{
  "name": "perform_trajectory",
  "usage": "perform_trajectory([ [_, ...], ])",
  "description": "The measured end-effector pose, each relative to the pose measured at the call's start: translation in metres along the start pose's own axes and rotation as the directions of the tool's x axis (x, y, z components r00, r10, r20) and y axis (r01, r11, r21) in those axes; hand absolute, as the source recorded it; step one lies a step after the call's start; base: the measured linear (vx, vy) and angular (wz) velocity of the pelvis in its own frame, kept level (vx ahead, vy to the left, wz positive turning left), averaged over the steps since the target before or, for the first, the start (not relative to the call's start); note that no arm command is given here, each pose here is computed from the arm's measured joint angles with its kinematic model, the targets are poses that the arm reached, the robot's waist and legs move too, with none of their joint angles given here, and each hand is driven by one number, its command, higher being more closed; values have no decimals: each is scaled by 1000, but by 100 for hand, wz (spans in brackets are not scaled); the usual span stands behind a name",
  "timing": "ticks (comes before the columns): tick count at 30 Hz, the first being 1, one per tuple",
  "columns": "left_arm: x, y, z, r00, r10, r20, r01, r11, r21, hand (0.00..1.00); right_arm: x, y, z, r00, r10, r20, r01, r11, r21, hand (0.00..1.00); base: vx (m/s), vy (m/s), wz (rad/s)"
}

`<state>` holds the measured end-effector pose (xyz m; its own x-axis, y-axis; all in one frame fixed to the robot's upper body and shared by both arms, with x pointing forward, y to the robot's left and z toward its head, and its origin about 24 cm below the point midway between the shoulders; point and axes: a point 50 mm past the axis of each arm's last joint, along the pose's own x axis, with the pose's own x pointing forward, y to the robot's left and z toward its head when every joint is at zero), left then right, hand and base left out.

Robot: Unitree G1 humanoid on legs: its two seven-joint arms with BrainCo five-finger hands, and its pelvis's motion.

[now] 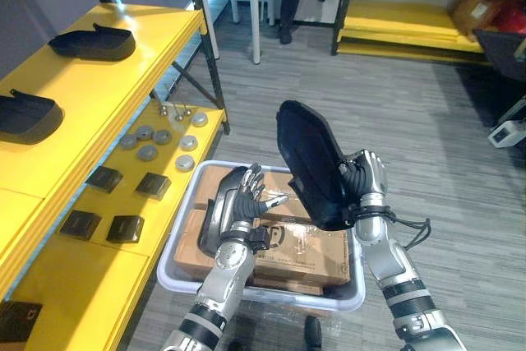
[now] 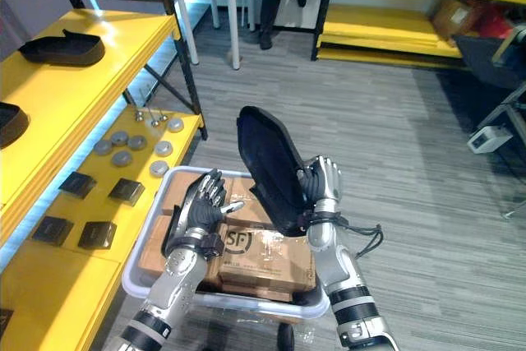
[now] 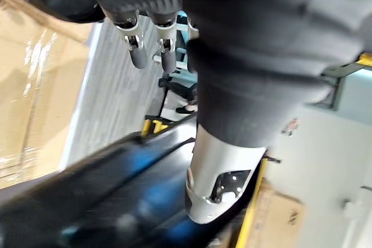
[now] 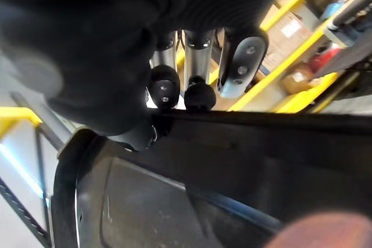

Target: Walk over and take plastic housings, then place them on the shelf

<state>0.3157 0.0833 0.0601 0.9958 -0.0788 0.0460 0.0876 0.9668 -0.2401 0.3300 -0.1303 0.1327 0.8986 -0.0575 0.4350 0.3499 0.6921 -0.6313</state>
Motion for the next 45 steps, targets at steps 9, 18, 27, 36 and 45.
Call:
perform_trajectory([
  [9, 5, 5, -15, 994, 61, -89, -58, 998, 31, 0, -8, 22, 24, 997, 58, 44, -62, 994, 91, 100, 14, 59, -5],
  [18, 10, 4, -15, 987, 91, -135, -109, 986, -130, 100, -23, 35, 44, 988, 104, 115, -123, 977, 171, 100, 31, 74, -7],
  [27, 13, 17, -4, 980, 178, -89, -198, 842, -502, 100, -34, 44, 48, 984, 127, 127, -156, 957, 246, 100, 21, 77, -8],
  [36, 1, 18, 0, 987, 157, -35, -146, 786, -601, 100, -39, 40, 58, 978, 92, 187, -148, 938, 313, 100, 24, 77, 2],
  [45, -47, 52, 10, 959, 271, 80, -188, 822, -537, 100, -67, 56, 75, 962, 148, 230, -240, 859, 452, 100, -5, 34, 78],
])
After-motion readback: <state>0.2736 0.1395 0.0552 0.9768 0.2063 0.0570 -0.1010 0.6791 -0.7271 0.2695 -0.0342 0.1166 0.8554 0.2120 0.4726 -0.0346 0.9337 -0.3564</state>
